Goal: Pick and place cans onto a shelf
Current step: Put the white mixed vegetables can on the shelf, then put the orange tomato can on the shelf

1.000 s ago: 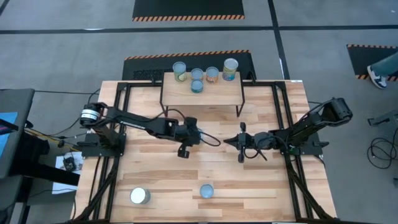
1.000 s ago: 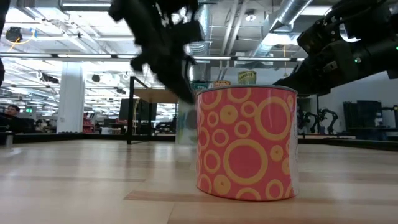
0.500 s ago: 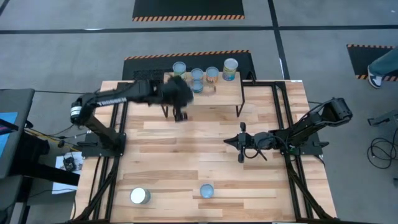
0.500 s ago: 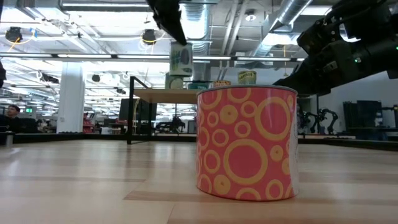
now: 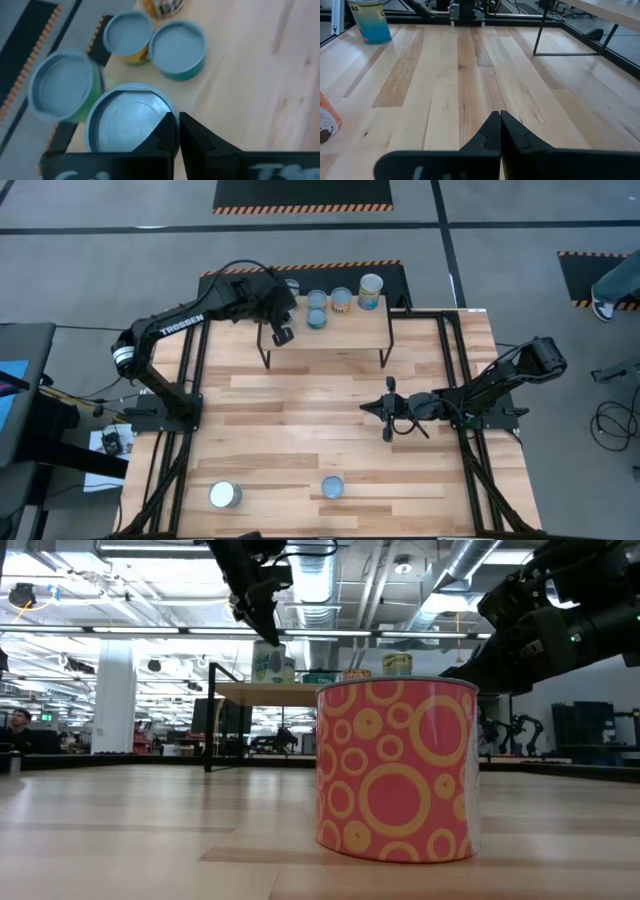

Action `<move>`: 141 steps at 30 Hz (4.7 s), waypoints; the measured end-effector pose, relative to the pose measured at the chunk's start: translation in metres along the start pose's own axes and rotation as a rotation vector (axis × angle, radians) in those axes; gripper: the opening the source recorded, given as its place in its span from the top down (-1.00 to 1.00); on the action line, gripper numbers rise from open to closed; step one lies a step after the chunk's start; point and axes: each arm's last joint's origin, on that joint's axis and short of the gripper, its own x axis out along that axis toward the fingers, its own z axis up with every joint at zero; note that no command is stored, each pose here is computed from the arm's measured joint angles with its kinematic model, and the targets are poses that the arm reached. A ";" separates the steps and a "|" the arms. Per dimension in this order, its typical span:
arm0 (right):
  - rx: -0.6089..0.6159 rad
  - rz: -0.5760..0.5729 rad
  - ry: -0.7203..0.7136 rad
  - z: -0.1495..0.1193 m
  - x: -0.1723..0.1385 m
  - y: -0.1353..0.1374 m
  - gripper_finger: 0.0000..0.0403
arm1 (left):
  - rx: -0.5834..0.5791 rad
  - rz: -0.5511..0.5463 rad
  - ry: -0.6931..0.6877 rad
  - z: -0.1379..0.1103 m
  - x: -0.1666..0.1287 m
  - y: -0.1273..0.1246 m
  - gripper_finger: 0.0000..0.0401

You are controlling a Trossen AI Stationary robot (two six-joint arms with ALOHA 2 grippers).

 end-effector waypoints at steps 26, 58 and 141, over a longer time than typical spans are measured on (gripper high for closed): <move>0.005 0.001 0.000 0.000 0.000 0.000 0.95 | -0.100 -0.022 -0.048 0.004 0.014 0.015 1.00; 0.007 0.001 0.001 0.000 0.000 0.000 0.94 | -0.065 0.047 -0.044 0.005 0.014 0.017 0.66; 0.198 0.226 0.561 0.108 0.073 0.127 0.16 | 0.190 -0.349 -0.904 -0.148 -0.004 -0.114 0.99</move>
